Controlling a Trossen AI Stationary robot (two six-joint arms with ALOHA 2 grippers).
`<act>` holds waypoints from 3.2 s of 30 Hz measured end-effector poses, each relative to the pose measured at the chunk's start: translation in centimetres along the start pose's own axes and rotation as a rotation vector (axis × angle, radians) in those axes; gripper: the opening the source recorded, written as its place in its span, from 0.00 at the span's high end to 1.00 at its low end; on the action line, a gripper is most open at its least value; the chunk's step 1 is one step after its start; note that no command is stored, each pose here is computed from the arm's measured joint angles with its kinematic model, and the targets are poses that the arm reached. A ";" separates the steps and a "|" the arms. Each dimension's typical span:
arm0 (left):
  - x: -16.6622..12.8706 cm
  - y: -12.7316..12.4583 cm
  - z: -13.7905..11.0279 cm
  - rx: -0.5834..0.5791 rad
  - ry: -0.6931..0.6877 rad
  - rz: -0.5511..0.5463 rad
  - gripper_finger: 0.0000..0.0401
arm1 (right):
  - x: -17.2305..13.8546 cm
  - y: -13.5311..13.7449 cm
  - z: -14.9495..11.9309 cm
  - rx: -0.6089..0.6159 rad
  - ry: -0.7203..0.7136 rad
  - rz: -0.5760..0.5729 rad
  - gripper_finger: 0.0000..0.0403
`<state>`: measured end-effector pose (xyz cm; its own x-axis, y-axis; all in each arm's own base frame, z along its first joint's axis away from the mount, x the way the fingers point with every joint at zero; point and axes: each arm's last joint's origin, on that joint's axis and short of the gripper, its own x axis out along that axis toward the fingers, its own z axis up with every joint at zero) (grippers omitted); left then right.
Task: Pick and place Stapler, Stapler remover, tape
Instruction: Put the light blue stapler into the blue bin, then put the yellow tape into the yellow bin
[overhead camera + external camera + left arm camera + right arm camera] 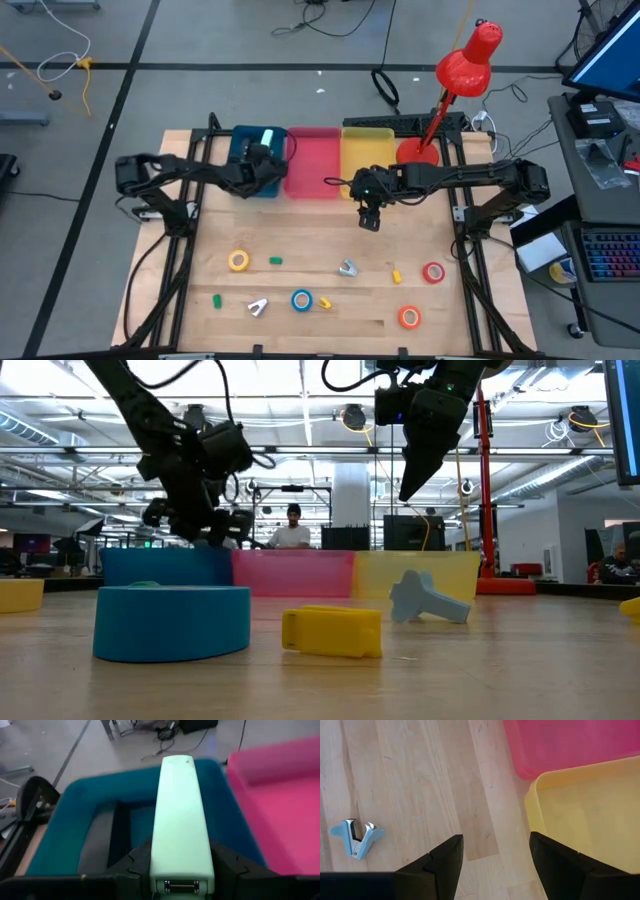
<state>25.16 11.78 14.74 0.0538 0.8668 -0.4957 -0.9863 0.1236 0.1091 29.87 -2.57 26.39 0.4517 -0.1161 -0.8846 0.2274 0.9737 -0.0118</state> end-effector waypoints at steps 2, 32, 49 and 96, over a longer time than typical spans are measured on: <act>0.5 -0.1 -0.4 0.006 0.007 0.013 0.68 | 0.0 0.0 0.0 0.000 0.000 0.000 0.45; -6.1 3.4 6.4 -0.027 -0.111 -0.301 0.40 | 0.0 0.0 0.0 0.001 -0.002 -0.001 0.45; -15.1 6.9 5.9 0.135 -0.076 -0.793 0.40 | 0.0 -0.1 -0.6 -0.026 0.059 -0.005 0.45; -18.6 6.6 1.8 0.440 0.158 -1.085 0.40 | -7.8 -2.8 -15.5 0.406 -0.643 0.150 0.45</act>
<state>17.88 -2.69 26.25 0.7800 0.1405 -0.6098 -0.2965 0.9411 -0.1624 12.37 -1.35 26.11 0.8863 -0.2007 -0.4173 0.3668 0.8543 0.3684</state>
